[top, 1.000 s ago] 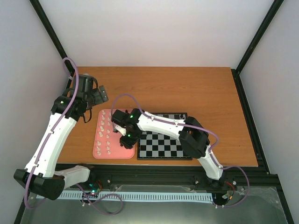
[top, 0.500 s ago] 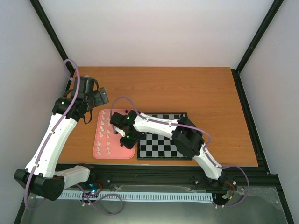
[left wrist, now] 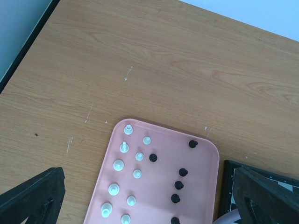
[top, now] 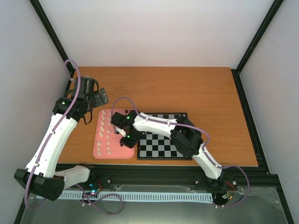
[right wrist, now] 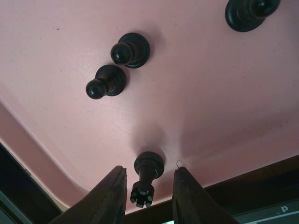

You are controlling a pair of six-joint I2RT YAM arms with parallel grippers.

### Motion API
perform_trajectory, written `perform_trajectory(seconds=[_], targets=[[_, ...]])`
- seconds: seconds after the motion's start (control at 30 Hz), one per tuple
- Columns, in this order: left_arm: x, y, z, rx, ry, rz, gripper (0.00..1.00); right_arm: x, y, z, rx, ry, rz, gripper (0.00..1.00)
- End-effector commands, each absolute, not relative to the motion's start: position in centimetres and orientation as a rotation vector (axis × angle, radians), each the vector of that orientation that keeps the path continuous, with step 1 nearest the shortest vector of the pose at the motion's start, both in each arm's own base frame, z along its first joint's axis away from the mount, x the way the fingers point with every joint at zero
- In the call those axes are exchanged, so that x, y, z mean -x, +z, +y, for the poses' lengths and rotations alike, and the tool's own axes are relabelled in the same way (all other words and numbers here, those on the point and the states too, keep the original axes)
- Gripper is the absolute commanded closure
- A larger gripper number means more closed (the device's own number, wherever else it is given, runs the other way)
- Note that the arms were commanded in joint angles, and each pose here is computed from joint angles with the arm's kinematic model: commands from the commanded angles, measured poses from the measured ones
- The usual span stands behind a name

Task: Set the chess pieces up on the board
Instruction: Pick up the chess piece from the storage box.

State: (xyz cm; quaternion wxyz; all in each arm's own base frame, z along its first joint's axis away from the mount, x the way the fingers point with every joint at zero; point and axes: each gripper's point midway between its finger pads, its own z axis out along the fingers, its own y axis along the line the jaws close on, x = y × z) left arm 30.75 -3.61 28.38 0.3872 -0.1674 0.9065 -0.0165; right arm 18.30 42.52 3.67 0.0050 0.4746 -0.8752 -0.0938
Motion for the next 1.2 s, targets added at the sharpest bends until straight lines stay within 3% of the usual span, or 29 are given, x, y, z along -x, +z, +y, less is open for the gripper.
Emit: perform_trajectory(seconds=[0.0,0.4,0.83,1.17], targets=[[-30.8,28.9,-3.6,0.419,-0.051,2.293,0.0,-18.8,3.7,42.9,-1.47,-0.321,-2.744,0.7],[-30.7,28.5,-3.5,0.427,-0.046,2.296,0.0,-18.7,4.0,42.8,-1.485,-0.332,-2.731,0.97],[-31.0,28.7,-3.4,0.428,-0.042,2.282,0.0,-21.0,14.1,41.4,-1.497,-0.428,-2.967,0.97],[-31.8,27.8,-4.2,0.421,-0.076,2.301,0.0,-18.7,11.6,27.8,-0.913,-0.228,-3.116,0.97]])
